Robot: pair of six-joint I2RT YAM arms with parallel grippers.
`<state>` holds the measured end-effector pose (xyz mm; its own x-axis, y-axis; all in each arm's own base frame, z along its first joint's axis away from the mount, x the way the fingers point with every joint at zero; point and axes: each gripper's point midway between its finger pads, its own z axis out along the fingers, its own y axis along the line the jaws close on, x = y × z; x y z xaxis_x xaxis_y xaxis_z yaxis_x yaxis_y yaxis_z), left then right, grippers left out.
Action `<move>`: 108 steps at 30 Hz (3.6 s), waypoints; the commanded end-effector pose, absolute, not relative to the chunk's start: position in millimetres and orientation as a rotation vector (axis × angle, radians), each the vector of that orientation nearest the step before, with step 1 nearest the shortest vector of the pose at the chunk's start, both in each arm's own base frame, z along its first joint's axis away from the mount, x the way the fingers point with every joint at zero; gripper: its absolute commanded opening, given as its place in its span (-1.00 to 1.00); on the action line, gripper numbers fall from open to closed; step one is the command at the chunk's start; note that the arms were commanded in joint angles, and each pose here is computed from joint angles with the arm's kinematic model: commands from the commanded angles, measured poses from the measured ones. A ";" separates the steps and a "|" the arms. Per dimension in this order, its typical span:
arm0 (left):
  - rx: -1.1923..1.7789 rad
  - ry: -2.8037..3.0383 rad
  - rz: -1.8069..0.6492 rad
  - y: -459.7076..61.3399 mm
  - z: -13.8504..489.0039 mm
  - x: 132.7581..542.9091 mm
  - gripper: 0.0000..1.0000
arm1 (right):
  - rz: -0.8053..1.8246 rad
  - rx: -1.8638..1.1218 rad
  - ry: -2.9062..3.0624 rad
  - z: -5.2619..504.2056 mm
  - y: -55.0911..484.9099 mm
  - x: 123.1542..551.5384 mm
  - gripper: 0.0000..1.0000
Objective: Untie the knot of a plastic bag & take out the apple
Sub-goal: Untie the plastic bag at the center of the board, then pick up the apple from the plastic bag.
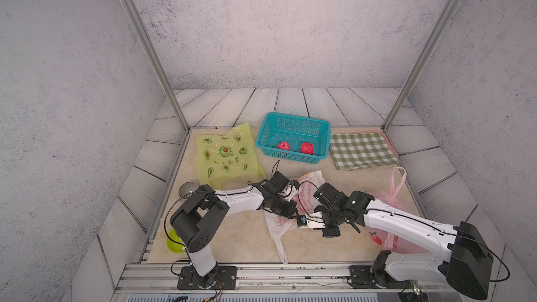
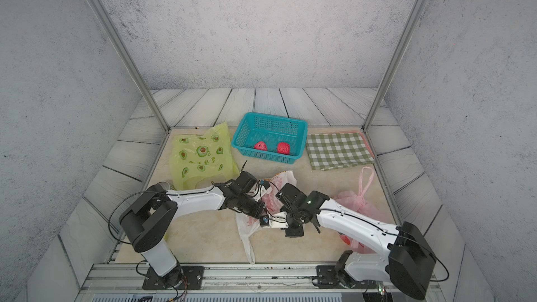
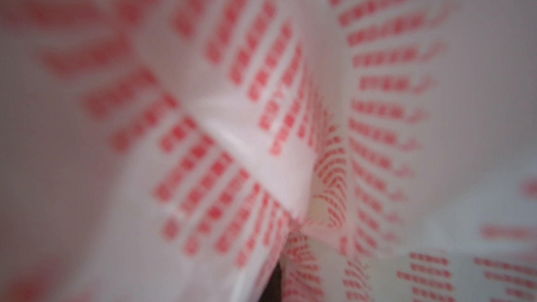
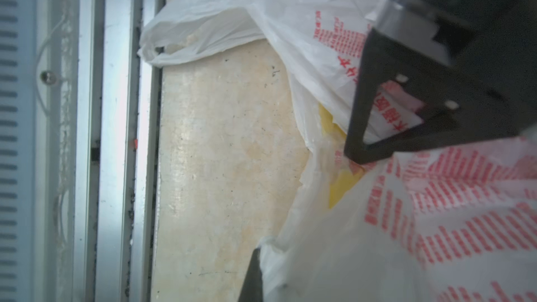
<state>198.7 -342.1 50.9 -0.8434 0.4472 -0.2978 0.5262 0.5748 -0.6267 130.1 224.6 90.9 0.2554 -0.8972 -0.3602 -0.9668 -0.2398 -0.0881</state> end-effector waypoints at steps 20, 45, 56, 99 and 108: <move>0.822 2.712 -1.053 -334.3 47.1 204.1 -1.00 | 0.175 -2.415 1.820 62.7 195.2 138.8 0.98; 0.905 2.627 -0.975 -343.4 120.7 227.7 -1.00 | 0.870 -0.584 2.046 237.5 240.8 178.8 0.98; 0.969 2.630 -0.908 -334.1 147.1 231.7 -1.00 | 0.816 -0.826 2.237 199.5 270.5 131.7 0.93; 0.941 2.677 -0.897 -330.4 150.4 243.0 -1.00 | 0.520 -0.473 2.135 51.8 323.3 232.0 0.92; 0.899 2.647 -0.851 -330.9 170.1 266.6 -1.00 | 0.532 -0.511 2.120 50.8 330.6 225.8 0.89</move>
